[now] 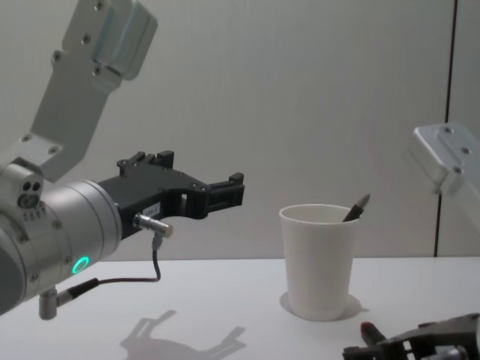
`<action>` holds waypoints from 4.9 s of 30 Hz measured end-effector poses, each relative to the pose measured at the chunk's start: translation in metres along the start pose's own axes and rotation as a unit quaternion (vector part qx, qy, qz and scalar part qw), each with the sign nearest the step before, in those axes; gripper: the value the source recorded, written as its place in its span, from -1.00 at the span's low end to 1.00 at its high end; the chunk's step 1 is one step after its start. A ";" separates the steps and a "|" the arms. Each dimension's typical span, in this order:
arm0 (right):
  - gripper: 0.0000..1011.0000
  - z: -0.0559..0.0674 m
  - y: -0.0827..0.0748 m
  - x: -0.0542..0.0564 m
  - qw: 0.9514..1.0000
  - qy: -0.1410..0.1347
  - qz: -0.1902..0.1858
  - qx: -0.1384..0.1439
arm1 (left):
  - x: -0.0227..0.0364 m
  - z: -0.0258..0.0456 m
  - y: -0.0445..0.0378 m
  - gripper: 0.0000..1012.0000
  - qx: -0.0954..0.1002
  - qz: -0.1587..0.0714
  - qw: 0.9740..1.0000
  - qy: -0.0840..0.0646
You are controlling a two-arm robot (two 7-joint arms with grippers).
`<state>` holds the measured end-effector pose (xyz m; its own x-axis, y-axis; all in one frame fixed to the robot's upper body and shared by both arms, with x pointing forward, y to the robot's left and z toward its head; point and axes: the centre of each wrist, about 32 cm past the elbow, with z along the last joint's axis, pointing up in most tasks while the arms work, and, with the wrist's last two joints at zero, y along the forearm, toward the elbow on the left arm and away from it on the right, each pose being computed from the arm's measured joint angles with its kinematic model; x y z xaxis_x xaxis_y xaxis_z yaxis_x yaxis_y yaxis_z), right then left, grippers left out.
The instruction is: Place the pen into the pen holder.
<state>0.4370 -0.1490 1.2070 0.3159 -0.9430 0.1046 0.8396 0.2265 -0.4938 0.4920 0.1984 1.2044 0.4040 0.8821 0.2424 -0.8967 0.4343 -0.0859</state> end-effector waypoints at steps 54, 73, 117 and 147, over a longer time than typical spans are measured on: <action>0.61 -0.004 0.004 -0.003 0.999 0.039 -0.003 -0.017 | 0.0000 0.0000 0.0000 0.98 0.000 0.000 1.000 0.000; 0.36 -0.005 0.004 -0.002 0.998 0.053 -0.006 -0.018 | 0.0000 0.0000 0.0000 0.98 0.000 0.000 1.000 0.000; -0.22 -0.005 0.004 0.000 0.998 0.066 -0.010 -0.017 | 0.0000 0.0000 0.0000 0.98 0.000 0.000 1.000 0.000; -0.65 -0.005 0.004 0.000 0.998 0.064 -0.008 -0.014 | 0.0000 0.0000 0.0000 0.98 0.000 0.000 1.000 0.000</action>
<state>0.4381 -0.1489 1.2008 0.2428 -0.9701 0.0022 0.8309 0.2068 -0.5166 0.4920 0.1984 1.2044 0.4040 0.8820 0.2425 -0.8967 0.4343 -0.0859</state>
